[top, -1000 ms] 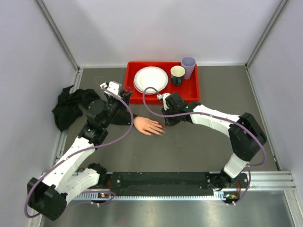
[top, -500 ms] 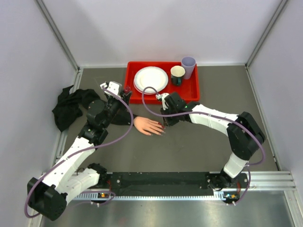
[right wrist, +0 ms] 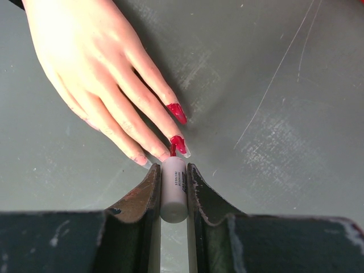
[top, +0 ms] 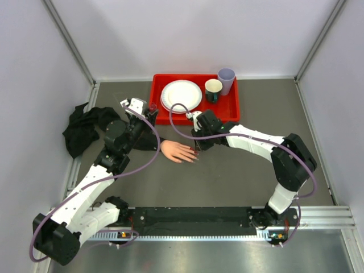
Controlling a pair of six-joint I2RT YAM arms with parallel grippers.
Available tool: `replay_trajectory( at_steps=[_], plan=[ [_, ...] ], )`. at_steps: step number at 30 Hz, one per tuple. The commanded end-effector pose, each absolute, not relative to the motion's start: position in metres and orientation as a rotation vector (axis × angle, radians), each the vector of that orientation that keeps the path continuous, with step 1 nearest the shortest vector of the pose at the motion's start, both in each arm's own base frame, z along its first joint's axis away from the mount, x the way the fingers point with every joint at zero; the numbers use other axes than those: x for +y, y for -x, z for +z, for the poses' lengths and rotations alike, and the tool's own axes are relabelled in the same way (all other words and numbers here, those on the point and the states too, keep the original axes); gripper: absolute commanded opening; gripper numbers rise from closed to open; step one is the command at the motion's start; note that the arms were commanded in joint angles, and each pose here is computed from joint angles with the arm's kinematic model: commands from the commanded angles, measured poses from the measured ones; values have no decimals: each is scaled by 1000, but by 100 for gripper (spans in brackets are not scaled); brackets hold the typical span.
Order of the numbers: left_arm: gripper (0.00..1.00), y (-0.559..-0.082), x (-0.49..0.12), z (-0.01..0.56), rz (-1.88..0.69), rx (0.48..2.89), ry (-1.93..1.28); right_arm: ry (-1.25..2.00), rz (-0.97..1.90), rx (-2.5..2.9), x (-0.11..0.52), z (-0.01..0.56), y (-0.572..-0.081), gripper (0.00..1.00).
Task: Paint the nails
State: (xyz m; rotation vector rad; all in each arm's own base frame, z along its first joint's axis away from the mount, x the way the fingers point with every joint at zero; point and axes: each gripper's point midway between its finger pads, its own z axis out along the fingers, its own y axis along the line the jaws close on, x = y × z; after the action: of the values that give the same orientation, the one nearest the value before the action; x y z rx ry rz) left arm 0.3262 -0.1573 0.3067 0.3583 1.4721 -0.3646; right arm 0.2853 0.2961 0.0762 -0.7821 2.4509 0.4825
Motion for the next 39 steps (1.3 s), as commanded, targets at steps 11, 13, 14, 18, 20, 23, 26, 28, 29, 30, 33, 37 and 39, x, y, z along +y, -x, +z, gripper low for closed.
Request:
replay_trajectory(
  at_steps=[11, 13, 14, 18, 20, 23, 26, 28, 29, 30, 33, 37, 39],
  plan=[
    [0, -325, -157, 329, -378, 1398, -347, 781, 480, 2402, 308, 86, -297, 0],
    [0, -325, -156, 330, -376, 1396, -344, 777, 470, 2406, 306, 84, -297, 0],
    [0, -325, -157, 329, -377, 1397, -345, 777, 466, 2409, 305, 84, -296, 0],
    [0, -325, -158, 328, -379, 1400, -346, 777, 456, 2412, 303, 83, -296, 0],
    [0, -325, -157, 328, -378, 1399, -345, 775, 452, 2415, 302, 82, -296, 0],
    [0, -325, -158, 329, -380, 1398, -347, 777, 453, 2415, 301, 82, -295, 0],
    [0, -325, -158, 329, -384, 1399, -346, 778, 450, 2421, 300, 81, -293, 0],
    [0, -325, -158, 328, -380, 1400, -347, 780, 450, 2425, 299, 80, -291, 0],
    [0, -325, -158, 328, -381, 1400, -346, 780, 448, 2425, 299, 80, -292, 0],
    [0, -325, -158, 329, -384, 1398, -348, 777, 448, 2424, 298, 80, -292, 0],
    [0, -325, -158, 329, -383, 1398, -347, 777, 438, 2427, 296, 79, -291, 0],
    [0, -326, -158, 328, -381, 1400, -346, 776, 424, 2431, 293, 78, -291, 0],
    [0, -326, -158, 328, -382, 1400, -348, 771, 421, 2431, 292, 78, -291, 0]
  ],
)
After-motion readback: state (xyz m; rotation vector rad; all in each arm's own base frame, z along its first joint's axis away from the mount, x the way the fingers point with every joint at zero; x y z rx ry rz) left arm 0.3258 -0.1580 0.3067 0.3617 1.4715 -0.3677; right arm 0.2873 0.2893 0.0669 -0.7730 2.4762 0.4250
